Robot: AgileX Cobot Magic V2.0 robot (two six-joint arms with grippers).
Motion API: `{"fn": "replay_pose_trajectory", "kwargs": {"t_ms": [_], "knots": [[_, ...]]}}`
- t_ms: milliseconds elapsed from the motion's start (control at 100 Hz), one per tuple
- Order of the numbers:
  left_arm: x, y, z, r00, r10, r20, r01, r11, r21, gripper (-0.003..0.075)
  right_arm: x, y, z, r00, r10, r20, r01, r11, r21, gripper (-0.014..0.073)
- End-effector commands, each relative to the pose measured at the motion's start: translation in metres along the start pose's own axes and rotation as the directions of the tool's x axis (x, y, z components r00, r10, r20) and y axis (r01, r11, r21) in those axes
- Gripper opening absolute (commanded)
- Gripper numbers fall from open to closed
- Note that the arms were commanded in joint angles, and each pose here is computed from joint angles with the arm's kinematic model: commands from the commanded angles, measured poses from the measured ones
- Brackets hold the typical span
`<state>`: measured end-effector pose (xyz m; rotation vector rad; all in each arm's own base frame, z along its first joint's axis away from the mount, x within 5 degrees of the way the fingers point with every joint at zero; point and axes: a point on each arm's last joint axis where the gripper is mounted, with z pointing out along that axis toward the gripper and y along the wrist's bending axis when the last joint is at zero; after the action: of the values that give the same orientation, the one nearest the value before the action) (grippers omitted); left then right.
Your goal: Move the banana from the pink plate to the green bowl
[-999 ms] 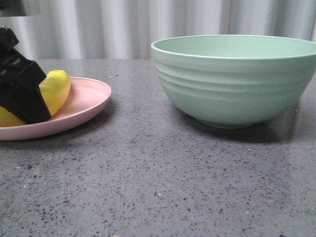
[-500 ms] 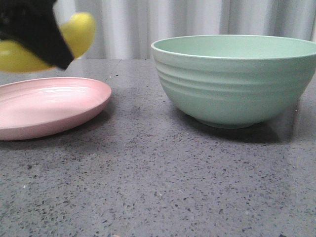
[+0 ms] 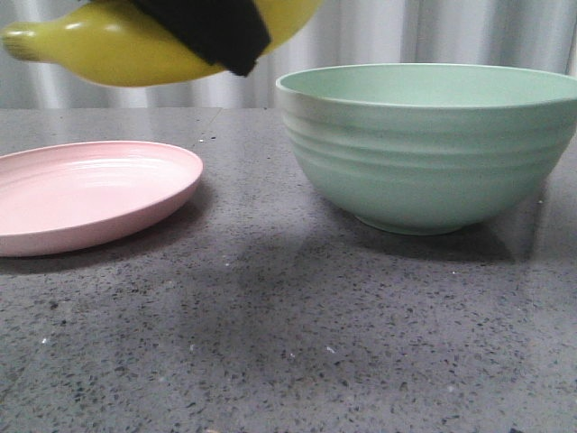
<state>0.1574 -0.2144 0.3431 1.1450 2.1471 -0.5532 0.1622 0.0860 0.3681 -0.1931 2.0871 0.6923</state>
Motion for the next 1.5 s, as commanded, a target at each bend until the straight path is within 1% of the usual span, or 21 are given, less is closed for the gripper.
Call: {"fn": "replay_pose_trajectory", "kwargs": {"t_ms": [0,90,180,390,520,710,779,829,849,869,899,919,949,959,999,1029,1069,1139,1209,1359,1489], "knots": [[-0.017,-0.009,-0.015,0.99,-0.001,0.143,-0.002,1.0,0.023,-0.002,-0.023,0.017,0.01,0.995,0.013,0.096,-0.006,0.997,-0.074,0.0374],[-0.018,-0.013,-0.015,0.989,-0.012,0.145,0.005,0.999,0.047,-0.002,-0.031,0.026,0.031,0.996,0.007,0.09,0.002,0.995,-0.102,0.0374],[-0.018,-0.014,-0.015,0.989,-0.012,0.145,0.005,0.999,0.051,-0.002,-0.036,0.032,0.047,0.996,0.027,0.08,-0.017,0.993,-0.12,0.0374],[-0.018,-0.014,-0.015,0.989,-0.012,0.145,0.005,0.999,0.051,-0.002,-0.042,0.036,0.082,0.999,0.035,0.027,-0.031,0.992,-0.119,0.0374],[-0.018,-0.014,-0.015,0.989,-0.012,0.147,0.005,0.999,0.05,-0.002,-0.04,0.035,0.092,0.999,0.034,-0.01,-0.035,0.993,-0.112,0.0374],[-0.018,-0.014,-0.015,0.989,-0.012,0.149,0.005,0.999,0.05,-0.002,-0.041,0.035,0.094,0.999,0.036,-0.004,-0.036,0.993,-0.109,0.0372],[-0.019,-0.014,-0.015,0.988,-0.012,0.156,0.005,0.999,0.049,-0.0019,-0.041,0.035,0.094,0.999,0.036,-0.004,-0.036,0.993,-0.109,0.0332],[-0.019,-0.014,-0.015,0.987,-0.012,0.158,0.005,0.999,0.048,-0.0012,-0.041,0.035,0.094,0.999,0.036,-0.006,-0.036,0.993,-0.109,0.0253],[-0.019,-0.014,-0.015,0.987,-0.008,0.158,0.001,0.999,0.047,0.0,-0.041,0.035,0.094,0.999,0.036,-0.006,-0.036,0.993,-0.109,0.0227],[-0.019,-0.014,-0.015,0.987,-0.001,0.16,-0.006,0.999,0.045,0.001,-0.041,0.035,0.094,0.999,0.036,-0.006,-0.036,0.993,-0.109,0.0187],[-0.019,-0.014,-0.015,0.987,0.007,0.161,-0.015,0.999,0.044,0.0046,-0.041,0.035,0.094,0.999,0.036,-0.006,-0.036,0.993,-0.109,0.0115],[-0.019,-0.014,-0.015,0.987,0.01,0.161,-0.017,0.999,0.043,0.0073,-0.041,0.035,0.094,0.999,0.036,-0.006,-0.036,0.993,-0.109,0.0085],[-0.019,-0.014,-0.016,0.986,0.01,0.165,-0.017,0.999,0.043,0.0126,-0.041,0.035,0.094,0.999,0.036,-0.006,-0.036,0.993,-0.109,0.0016],[-0.019,-0.014,-0.016,0.986,0.01,0.164,-0.017,0.999,0.043,0.0126,-0.041,0.035,0.094,0.999,0.036,-0.006,-0.036,0.993,-0.109,0.0003],[-0.02,-0.013,-0.016,0.986,0.012,0.168,-0.019,0.999,0.04,0.0212,-0.041,0.035,0.094,0.999,0.036,-0.006,-0.036,0.993,-0.109,-0.0069],[-0.02,-0.013,-0.016,0.985,0.016,0.172,-0.022,0.999,0.036,0.0251,-0.041,0.035,0.094,0.999,0.036,-0.006,-0.036,0.993,-0.109,-0.0069],[-0.02,-0.013,-0.016,0.984,0.019,0.175,-0.025,0.999,0.032,0.0338,-0.041,0.035,0.094,0.999,0.036,-0.004,-0.036,0.993,-0.109,-0.0068],[-0.021,-0.012,-0.02,0.981,0.03,0.189,-0.035,0.999,0.022,0.0429,-0.042,0.034,0.094,0.999,0.037,0.006,-0.037,0.993,-0.108,-0.0068],[-0.021,-0.011,-0.025,0.978,0.047,0.201,-0.049,0.999,0.005,0.0462,-0.043,0.034,0.094,0.999,0.029,0.027,-0.026,0.994,-0.103,-0.0068],[-0.021,-0.012,-0.043,0.966,0.061,0.251,-0.061,0.998,-0.007,0.0463,-0.053,0.028,0.087,0.995,0.026,0.101,-0.018,0.997,-0.08,-0.0064],[-0.02,-0.014,-0.062,0.948,0.064,0.312,-0.064,0.998,-0.013,0.0463,-0.071,0.016,0.074,0.983,-0.05,0.178,0.052,0.999,-0.007,-0.0064]]}}
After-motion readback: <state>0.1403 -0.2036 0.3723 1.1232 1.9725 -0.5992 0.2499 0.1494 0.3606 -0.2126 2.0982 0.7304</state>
